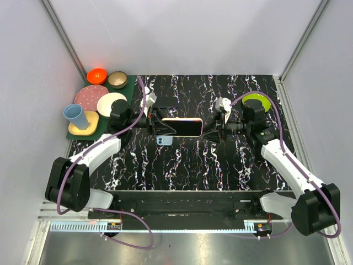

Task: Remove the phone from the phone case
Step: Remove the phone case from the phone.

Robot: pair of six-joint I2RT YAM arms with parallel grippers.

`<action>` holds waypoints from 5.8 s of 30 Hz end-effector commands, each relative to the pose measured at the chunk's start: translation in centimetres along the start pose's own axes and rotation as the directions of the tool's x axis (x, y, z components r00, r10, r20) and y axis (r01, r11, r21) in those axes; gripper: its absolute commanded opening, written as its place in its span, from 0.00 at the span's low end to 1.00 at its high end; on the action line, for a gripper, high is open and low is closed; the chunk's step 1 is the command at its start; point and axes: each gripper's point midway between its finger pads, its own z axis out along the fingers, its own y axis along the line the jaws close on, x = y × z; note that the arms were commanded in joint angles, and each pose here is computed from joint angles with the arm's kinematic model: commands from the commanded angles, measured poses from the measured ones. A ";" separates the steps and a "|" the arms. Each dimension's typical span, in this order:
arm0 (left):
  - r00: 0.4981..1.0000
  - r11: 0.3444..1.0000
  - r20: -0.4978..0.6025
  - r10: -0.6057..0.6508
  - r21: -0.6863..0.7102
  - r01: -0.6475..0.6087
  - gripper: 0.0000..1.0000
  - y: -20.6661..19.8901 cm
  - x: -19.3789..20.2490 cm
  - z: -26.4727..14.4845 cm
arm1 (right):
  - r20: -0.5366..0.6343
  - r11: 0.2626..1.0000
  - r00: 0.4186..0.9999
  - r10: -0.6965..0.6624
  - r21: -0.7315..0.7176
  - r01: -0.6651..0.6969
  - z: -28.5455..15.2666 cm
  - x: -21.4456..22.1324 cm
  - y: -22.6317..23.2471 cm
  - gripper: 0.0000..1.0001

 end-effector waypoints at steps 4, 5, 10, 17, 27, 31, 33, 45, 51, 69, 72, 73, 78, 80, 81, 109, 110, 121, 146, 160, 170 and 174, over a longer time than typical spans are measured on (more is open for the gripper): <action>0.993 0.993 0.018 0.114 0.041 -0.114 0.00 -0.9 -1.3 0.1 | 0.015 0.998 0.998 -0.059 0.001 0.059 0.4 -0.2 -0.1 0.40; 0.993 0.992 0.018 0.115 0.041 -0.116 0.00 -1.0 -1.4 0.1 | 0.021 0.997 0.997 -0.074 0.008 0.074 0.4 -0.4 -0.2 0.39; 0.993 0.992 0.017 0.117 0.042 -0.117 0.00 -1.0 -1.3 0.1 | 0.031 0.993 0.993 -0.115 0.032 0.114 0.5 -0.3 -0.6 0.32; 0.993 0.993 0.017 0.114 0.040 -0.114 0.00 -0.9 -1.2 0.1 | 0.040 0.986 0.987 -0.158 0.061 0.155 0.4 -0.3 -1.0 0.27; 0.993 0.992 0.015 0.117 0.041 -0.118 0.00 -0.9 -1.2 0.1 | 0.081 0.980 0.979 -0.186 -0.057 0.191 0.3 -0.3 1.7 0.44; 0.993 0.992 0.015 0.119 0.041 -0.119 0.00 -0.9 -1.2 0.1 | 0.084 0.981 0.980 -0.180 -0.055 0.185 0.4 -0.4 1.4 0.43; 0.993 0.992 0.015 0.117 0.039 -0.118 0.00 -0.9 -1.1 0.1 | 0.082 0.982 0.981 -0.177 -0.051 0.182 0.5 -0.4 1.2 0.43; 0.993 0.992 0.012 0.116 0.040 -0.116 0.00 -0.8 -1.1 0.1 | 0.086 0.973 0.972 -0.221 -0.052 0.226 0.6 0.0 0.9 0.19; 0.993 0.993 0.011 0.115 0.041 -0.115 0.00 -0.7 -1.0 0.1 | 0.079 0.971 0.969 -0.234 -0.035 0.237 0.7 0.3 0.5 0.16; 0.994 0.993 0.009 0.112 0.043 -0.112 0.00 -0.7 -1.0 0.1 | 0.049 0.965 0.964 -0.261 0.036 0.260 0.6 0.5 -0.9 0.13; 0.994 0.993 0.009 0.113 0.043 -0.114 0.00 -0.7 -1.0 0.1 | 0.046 0.964 0.963 -0.266 0.043 0.264 0.6 0.6 -1.0 0.13; 0.994 0.993 0.008 0.112 0.043 -0.112 0.00 -0.7 -0.9 0.1 | 0.045 0.963 0.962 -0.268 0.046 0.266 0.6 0.6 -1.1 0.13; 0.994 0.993 0.008 0.112 0.043 -0.112 0.00 -0.7 -0.9 0.1 | 0.026 0.956 0.958 -0.285 0.073 0.283 0.6 0.8 -1.6 0.13; 0.994 0.993 0.008 0.113 0.044 -0.114 0.00 -0.8 -0.9 0.1 | 0.020 0.954 0.956 -0.292 0.081 0.289 0.6 0.9 -1.8 0.13; 0.994 0.993 0.008 0.114 0.044 -0.114 0.00 -0.8 -0.9 0.1 | 0.018 0.952 0.955 -0.295 0.086 0.292 0.6 0.9 -1.9 0.13; 0.994 0.992 -0.006 0.105 0.068 -0.105 0.00 -0.9 -0.5 0.2 | -0.028 0.857 0.863 -0.505 0.099 0.505 1.0 2.0 -2.2 0.11; 0.995 0.991 -0.012 0.104 0.081 -0.103 0.00 -1.1 -0.4 0.3 | -0.026 0.855 0.860 -0.509 0.097 0.509 1.0 2.0 -2.1 0.11; 0.993 0.984 -0.038 0.112 0.142 -0.106 0.00 -2.2 0.2 0.7 | -0.021 0.840 0.844 -0.536 0.093 0.535 1.1 2.2 -2.1 0.14; 0.992 0.983 -0.059 0.112 0.152 -0.102 0.00 -2.2 0.7 1.0 | 0.052 0.852 0.862 -0.504 -0.133 0.506 1.0 3.4 2.4 0.45; 0.991 0.983 -0.056 0.119 0.146 -0.110 0.00 -2.2 0.7 1.0 | 0.074 0.871 0.886 -0.458 -0.159 0.464 1.0 2.4 3.2 0.46; 0.991 0.983 -0.056 0.119 0.146 -0.110 0.00 -2.2 0.7 1.0 | 0.067 0.885 0.894 -0.442 -0.127 0.447 1.1 2.3 2.5 0.40; 0.991 0.983 -0.056 0.119 0.148 -0.110 0.00 -2.2 0.7 0.9 | 0.056 0.869 0.876 -0.479 -0.109 0.482 1.1 2.5 2.0 0.30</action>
